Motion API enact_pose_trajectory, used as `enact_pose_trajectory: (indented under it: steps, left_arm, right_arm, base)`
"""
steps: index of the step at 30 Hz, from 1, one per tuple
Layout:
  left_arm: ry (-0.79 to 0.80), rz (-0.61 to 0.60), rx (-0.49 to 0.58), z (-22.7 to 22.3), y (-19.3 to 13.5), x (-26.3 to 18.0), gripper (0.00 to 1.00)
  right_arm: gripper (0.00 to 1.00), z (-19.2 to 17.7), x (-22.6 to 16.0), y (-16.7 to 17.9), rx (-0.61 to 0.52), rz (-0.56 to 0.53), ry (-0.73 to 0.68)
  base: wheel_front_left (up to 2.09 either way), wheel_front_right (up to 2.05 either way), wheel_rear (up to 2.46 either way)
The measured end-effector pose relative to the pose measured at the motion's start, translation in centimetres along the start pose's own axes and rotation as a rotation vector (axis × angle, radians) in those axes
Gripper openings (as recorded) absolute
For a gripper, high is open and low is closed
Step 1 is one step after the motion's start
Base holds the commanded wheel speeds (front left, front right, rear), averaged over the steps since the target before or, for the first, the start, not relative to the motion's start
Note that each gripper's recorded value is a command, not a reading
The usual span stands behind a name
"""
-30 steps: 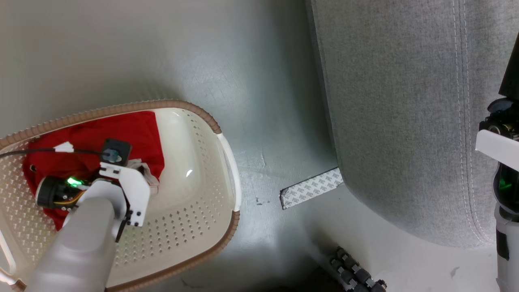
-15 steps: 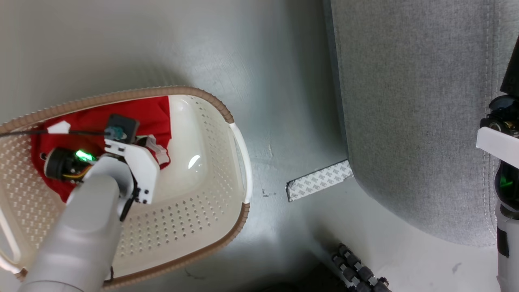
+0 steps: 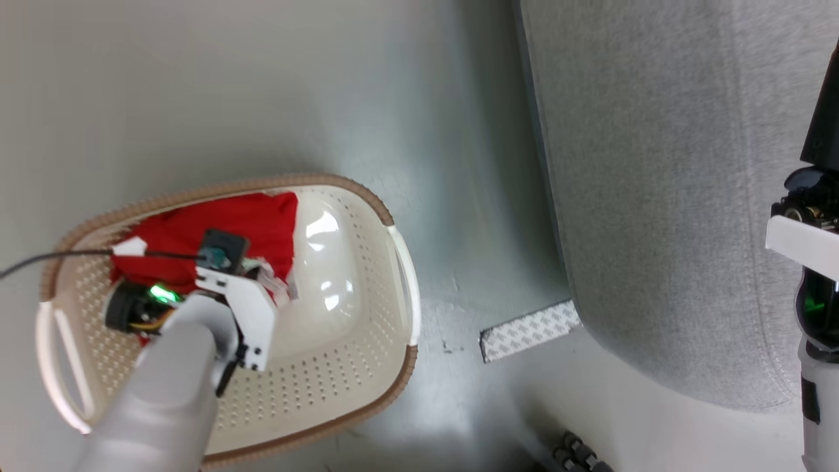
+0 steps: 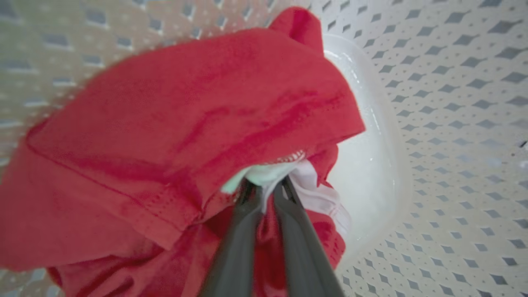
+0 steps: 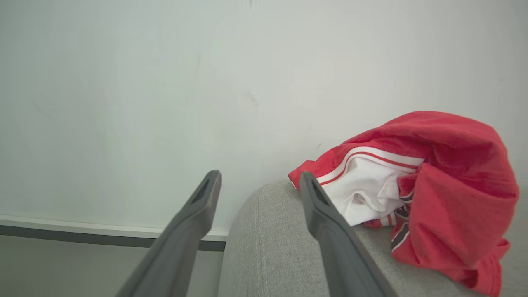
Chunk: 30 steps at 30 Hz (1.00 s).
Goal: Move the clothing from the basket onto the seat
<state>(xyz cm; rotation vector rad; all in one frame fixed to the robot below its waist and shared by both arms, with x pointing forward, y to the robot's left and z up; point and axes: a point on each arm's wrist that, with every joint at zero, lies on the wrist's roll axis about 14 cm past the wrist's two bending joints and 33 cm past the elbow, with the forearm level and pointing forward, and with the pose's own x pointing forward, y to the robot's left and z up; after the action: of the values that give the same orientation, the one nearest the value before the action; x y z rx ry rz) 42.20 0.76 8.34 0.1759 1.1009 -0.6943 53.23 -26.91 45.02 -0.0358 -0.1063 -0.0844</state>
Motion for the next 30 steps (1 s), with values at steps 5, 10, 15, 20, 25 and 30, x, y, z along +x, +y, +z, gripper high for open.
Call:
enact_pose_trajectory:
  steps: [5, 10, 15, 20, 25, 30]
  left_arm:
    - [-0.069, 0.011, -0.02, 2.0, -0.6, -2.2, 0.0]
    - [-0.151, 0.021, -0.045, 3.9, -1.7, -5.0, 0.0]
    - [-0.237, 0.045, -0.061, 5.7, -2.1, -8.3, 0.0]
    - [-0.323, 0.082, -0.092, 7.1, -2.3, -11.8, 0.0]
    - [-0.42, 0.12, -0.109, 8.5, -2.5, -15.5, 0.0]
    - [-0.521, 0.162, -0.131, 9.4, -2.6, -19.3, 0.0]
  right_arm:
    - [1.0, 1.8, -0.9, -0.6, 0.009, -0.022, -0.021]
    - [1.0, 3.8, -2.5, -1.2, 0.015, -0.044, -0.034]
    - [1.0, 5.5, -4.4, -1.9, 0.025, -0.063, -0.045]
    - [1.0, 7.3, -6.1, -2.2, 0.029, -0.067, -0.061]
    - [1.0, 9.0, -7.7, -2.1, 0.04, -0.067, -0.081]
    - [1.0, 10.1, -9.7, -2.2, 0.047, -0.067, -0.09]
  base:
    - [0.0, 0.0, 0.0]
    - [0.0, 0.0, 0.0]
    - [0.0, 0.0, 0.0]
    - [0.0, 0.0, 0.0]
    - [0.0, 0.0, 0.0]
    - [0.0, 0.0, 0.0]
